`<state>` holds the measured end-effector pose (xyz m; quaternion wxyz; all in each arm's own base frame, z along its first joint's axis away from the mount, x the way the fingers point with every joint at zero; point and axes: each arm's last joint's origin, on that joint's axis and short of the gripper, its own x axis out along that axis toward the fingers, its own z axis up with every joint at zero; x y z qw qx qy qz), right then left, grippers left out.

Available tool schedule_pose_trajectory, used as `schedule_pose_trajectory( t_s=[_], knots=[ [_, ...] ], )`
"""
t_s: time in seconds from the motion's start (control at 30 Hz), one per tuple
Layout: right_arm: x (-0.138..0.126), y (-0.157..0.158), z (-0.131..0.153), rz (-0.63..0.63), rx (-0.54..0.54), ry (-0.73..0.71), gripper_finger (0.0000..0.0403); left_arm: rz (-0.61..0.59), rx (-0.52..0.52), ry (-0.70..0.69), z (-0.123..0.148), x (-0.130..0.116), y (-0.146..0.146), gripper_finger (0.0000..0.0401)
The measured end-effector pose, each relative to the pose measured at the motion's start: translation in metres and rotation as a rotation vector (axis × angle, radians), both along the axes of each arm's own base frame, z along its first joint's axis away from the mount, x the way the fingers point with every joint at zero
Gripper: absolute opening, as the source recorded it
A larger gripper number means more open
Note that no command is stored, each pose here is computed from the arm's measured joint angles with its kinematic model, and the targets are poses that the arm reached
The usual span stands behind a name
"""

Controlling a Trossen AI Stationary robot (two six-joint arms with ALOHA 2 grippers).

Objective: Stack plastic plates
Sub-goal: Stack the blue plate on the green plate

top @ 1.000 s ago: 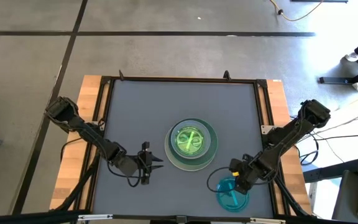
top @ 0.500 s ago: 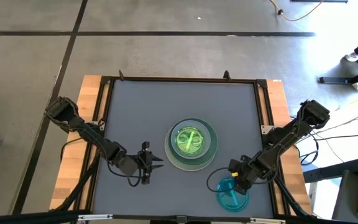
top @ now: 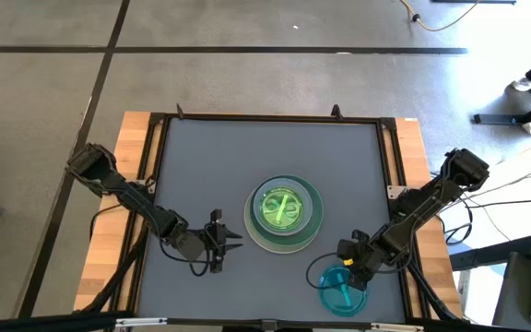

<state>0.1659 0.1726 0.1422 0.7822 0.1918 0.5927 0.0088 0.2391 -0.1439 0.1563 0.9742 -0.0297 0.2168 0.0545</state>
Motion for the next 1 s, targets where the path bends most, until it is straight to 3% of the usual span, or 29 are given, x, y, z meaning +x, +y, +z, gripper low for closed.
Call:
schedule_pose_trajectory(
  t_s=[0.5,0.67,1.0],
  knots=[
    [0.017,0.0,0.017,0.055,-0.005,-0.266,0.0001,0.001,-0.002,0.0,0.0,0.0,0.0,0.0096],
    [0.03,-0.014,0.035,0.076,-0.064,-0.434,0.0001,0.002,-0.004,-0.001,0.0,0.0,0.0,0.0096],
    [0.066,-0.061,0.071,-0.031,-0.185,-0.749,0.0001,0.002,-0.005,-0.001,0.0,0.0,0.0,0.0096]
  ],
)
